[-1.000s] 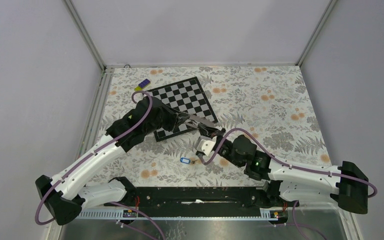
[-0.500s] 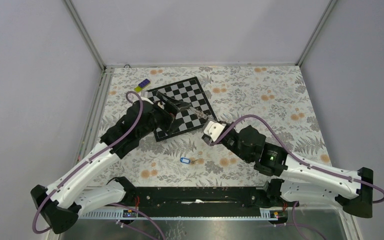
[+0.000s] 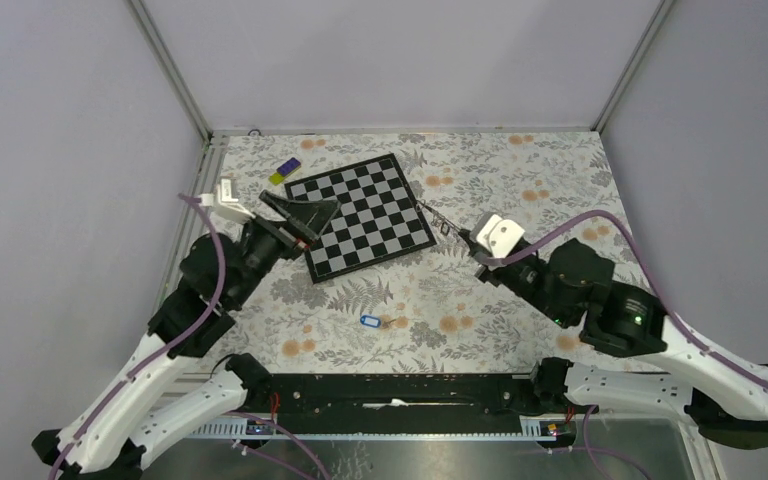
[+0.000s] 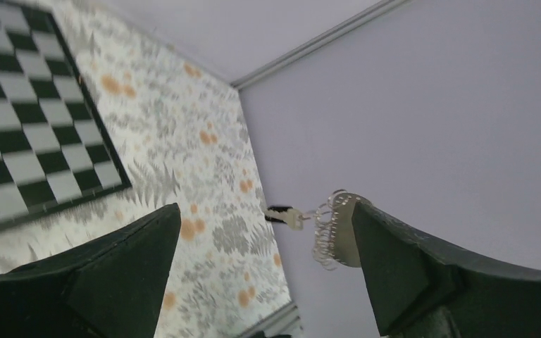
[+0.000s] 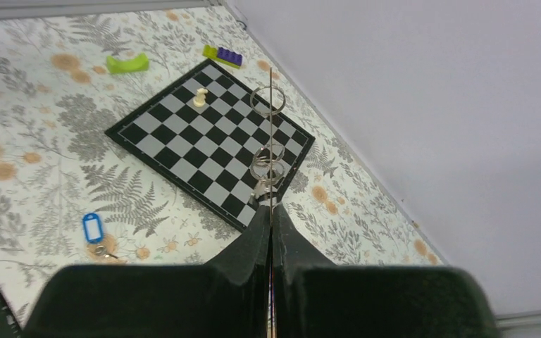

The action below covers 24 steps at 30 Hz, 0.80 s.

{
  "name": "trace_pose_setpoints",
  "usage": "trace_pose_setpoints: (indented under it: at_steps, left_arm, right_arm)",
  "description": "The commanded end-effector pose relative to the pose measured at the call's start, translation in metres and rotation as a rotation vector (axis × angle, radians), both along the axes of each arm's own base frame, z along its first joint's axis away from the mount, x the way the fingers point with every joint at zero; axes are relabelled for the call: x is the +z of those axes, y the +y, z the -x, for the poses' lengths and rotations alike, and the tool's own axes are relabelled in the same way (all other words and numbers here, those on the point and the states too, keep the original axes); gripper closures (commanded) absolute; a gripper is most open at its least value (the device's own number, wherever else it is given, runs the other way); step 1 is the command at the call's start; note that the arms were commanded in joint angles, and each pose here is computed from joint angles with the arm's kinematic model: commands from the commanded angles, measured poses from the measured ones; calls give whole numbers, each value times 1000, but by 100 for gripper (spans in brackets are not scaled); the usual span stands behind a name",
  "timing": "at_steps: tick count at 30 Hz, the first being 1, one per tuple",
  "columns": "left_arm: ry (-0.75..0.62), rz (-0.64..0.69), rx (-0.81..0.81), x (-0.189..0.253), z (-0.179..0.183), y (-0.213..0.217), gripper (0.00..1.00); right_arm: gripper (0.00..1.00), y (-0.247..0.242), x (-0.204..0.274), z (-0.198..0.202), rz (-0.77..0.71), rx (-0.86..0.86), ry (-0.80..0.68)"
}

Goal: Remove the keys from the keyring

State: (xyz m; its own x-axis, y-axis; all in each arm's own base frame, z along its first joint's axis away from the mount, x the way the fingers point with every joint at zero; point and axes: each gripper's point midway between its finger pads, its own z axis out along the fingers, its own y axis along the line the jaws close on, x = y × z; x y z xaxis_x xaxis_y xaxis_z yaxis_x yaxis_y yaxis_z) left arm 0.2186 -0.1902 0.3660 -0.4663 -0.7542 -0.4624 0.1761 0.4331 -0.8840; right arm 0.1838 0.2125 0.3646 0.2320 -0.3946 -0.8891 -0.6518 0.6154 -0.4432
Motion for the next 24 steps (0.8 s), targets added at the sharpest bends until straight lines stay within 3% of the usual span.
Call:
trace_pose_setpoints:
  at_steps: [1,6,10,15,19,24]
  left_arm:
    - [-372,-124,-16,38,7,8,3]
    - [-569,-300,-210,35,23,-18,8]
    - [-643,-344,-365,23,42,-35,10]
    - [-795,-281,-540,26,78,-49,27]
    - [-887,-211,-595,35,97,-51,34]
    - [-910,-170,-609,38,102,-53,39]
  right_arm:
    - [100,-5,20,23,-27,93,92]
    - [100,2,30,46,-11,200,191]
    - [100,1,42,56,-25,241,227]
    - [100,1,54,68,-51,292,251]
    - [100,4,62,76,-73,335,269]
    - [100,7,75,87,-122,399,268]
